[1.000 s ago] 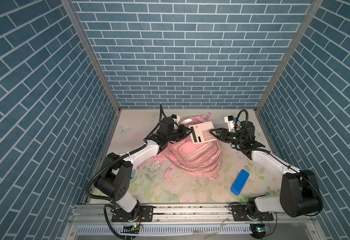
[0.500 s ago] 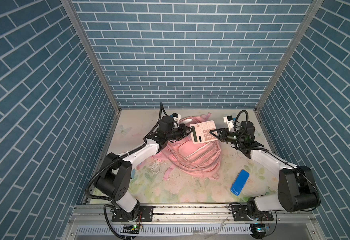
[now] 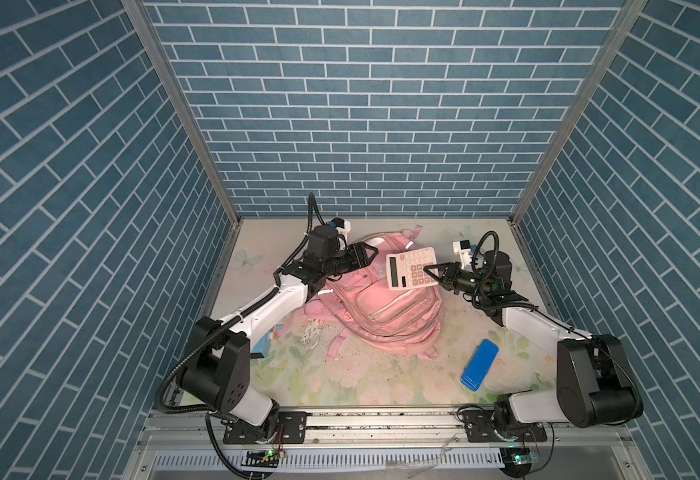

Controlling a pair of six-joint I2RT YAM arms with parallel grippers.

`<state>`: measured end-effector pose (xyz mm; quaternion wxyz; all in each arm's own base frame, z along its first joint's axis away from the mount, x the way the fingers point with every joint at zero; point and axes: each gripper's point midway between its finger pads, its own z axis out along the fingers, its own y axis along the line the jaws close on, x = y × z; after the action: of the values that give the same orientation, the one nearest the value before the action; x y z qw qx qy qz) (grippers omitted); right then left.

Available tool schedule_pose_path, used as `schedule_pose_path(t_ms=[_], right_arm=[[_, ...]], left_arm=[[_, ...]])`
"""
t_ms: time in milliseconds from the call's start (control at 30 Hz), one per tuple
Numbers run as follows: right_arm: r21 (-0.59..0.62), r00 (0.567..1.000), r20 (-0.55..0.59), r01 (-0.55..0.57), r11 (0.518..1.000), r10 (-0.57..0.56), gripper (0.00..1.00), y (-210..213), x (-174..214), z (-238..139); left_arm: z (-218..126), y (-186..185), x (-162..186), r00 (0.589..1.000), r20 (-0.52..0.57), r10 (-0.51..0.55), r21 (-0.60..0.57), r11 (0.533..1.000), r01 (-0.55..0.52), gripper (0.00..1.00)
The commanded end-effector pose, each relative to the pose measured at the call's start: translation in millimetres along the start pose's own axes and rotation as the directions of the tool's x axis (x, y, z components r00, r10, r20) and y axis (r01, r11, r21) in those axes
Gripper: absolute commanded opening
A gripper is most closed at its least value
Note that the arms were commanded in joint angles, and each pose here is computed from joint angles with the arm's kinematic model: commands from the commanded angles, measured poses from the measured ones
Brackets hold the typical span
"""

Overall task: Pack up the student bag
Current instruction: 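Carry the calculator with the right gripper while left moves to the backpack opening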

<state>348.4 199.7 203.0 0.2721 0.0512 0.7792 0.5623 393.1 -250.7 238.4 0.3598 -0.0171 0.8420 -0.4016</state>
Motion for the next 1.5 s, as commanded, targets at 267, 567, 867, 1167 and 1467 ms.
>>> schedule_pose_path(t_ms=[267,567,867,1167,1467], right_arm=[[0.098,0.955,0.294,-0.002,0.995,-0.027,0.03,1,-46,-67],[0.207,0.873,0.484,-0.051,0.977,-0.057,0.03,-8,-44,-122],[0.206,0.849,0.526,-0.078,0.975,-0.043,0.02,-12,-32,-135],[0.21,0.854,0.519,-0.089,0.974,-0.034,0.01,-18,-26,-134],[0.225,0.878,0.476,-0.062,0.972,-0.054,0.01,-21,-19,-129]], left_arm=[[0,1,71,0.907,-0.208,0.366,-0.093,0.916,-0.391,0.64],[29,-38,163,0.682,-0.389,0.619,0.094,0.764,-0.639,0.61],[41,-37,215,0.554,-0.478,0.682,0.163,0.688,-0.707,0.61],[61,-14,191,0.611,-0.463,0.642,-0.079,0.657,-0.75,0.61],[86,8,170,0.687,-0.479,0.546,-0.2,0.694,-0.691,0.22]])
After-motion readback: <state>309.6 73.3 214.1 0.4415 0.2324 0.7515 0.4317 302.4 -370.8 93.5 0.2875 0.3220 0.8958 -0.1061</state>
